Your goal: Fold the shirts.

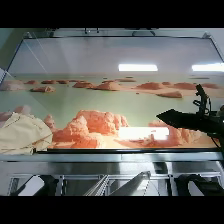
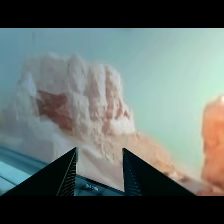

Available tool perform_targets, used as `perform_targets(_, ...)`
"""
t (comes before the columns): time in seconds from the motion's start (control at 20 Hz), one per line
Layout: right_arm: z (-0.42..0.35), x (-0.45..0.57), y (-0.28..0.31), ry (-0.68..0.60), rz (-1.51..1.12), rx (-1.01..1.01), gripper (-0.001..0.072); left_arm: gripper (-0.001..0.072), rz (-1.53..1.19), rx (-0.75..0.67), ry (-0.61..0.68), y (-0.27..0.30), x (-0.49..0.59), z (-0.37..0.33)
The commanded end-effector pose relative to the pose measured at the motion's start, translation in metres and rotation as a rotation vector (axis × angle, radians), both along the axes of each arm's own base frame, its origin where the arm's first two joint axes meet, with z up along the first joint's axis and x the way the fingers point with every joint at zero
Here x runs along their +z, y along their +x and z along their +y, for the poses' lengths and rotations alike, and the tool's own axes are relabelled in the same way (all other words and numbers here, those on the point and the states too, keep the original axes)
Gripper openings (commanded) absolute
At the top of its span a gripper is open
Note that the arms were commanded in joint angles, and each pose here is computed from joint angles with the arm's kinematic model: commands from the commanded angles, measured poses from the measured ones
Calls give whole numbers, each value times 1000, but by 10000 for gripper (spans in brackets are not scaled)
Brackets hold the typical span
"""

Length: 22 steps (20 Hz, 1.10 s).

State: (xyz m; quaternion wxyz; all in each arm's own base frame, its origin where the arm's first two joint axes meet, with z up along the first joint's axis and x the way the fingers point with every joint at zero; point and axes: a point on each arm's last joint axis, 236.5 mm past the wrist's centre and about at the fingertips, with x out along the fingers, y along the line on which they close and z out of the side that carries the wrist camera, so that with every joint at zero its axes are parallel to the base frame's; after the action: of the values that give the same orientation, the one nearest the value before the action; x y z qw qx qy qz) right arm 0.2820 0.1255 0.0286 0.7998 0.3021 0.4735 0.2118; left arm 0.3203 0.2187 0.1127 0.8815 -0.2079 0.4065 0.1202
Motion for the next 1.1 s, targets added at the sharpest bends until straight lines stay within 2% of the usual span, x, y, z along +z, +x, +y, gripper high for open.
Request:
perform_targets(0.0, -4, 1, 7, -10, -23, -23, 323, 708, 253, -4, -332, -45, -90, 29)
perform_targets(0.1, -6, 2, 10, -13, -31, -35, 323, 708, 310, -9, -439, -53, -125, 30)
perform_targets(0.25, -7, 2, 11, -15, -35, -40, 324, 708, 372, -37, -526, -53, -163, 23)
perform_targets(0.4, -7, 2, 11, -14, -34, -40, 324, 707, 558, -108, -514, -69, -206, 12)
perform_targets(0.45, -6, 2, 11, -13, -35, -41, 323, 670, 621, -143, -496, -73, -217, 7)
perform_targets(0.5, -7, 2, 11, -13, -35, -41, 323, 468, 675, -182, -480, -75, -225, 1)
perform_targets(0.55, -7, 2, 11, -13, -35, -41, 323, 123, 701, -218, -474, -71, -228, -8)
perform_targets(0.6, -6, 3, 11, -6, -36, -43, 323, -3, 703, -256, -467, -62, -225, -18)
perform_targets(0.65, -4, 6, 12, 8, -38, -46, 323, -2, 666, -295, -475, -41, -216, -32)
perform_targets(0.8, -1, 9, 13, 30, -39, -49, 315, -3, 338, -537, -655, 58, -118, -129)
perform_targets(0.9, -1, 11, 13, 18, -56, -30, 146, -1, 50, -804, -795, 96, -6, -224)
perform_targets(1.0, -2, 23, 19, -7, -115, -2, 138, 21, -256, -1098, -915, 87, 113, -318)
perform_targets(1.05, -3, 36, 22, -17, -146, 11, 64, 22, -386, -1254, -958, 64, 161, -359)
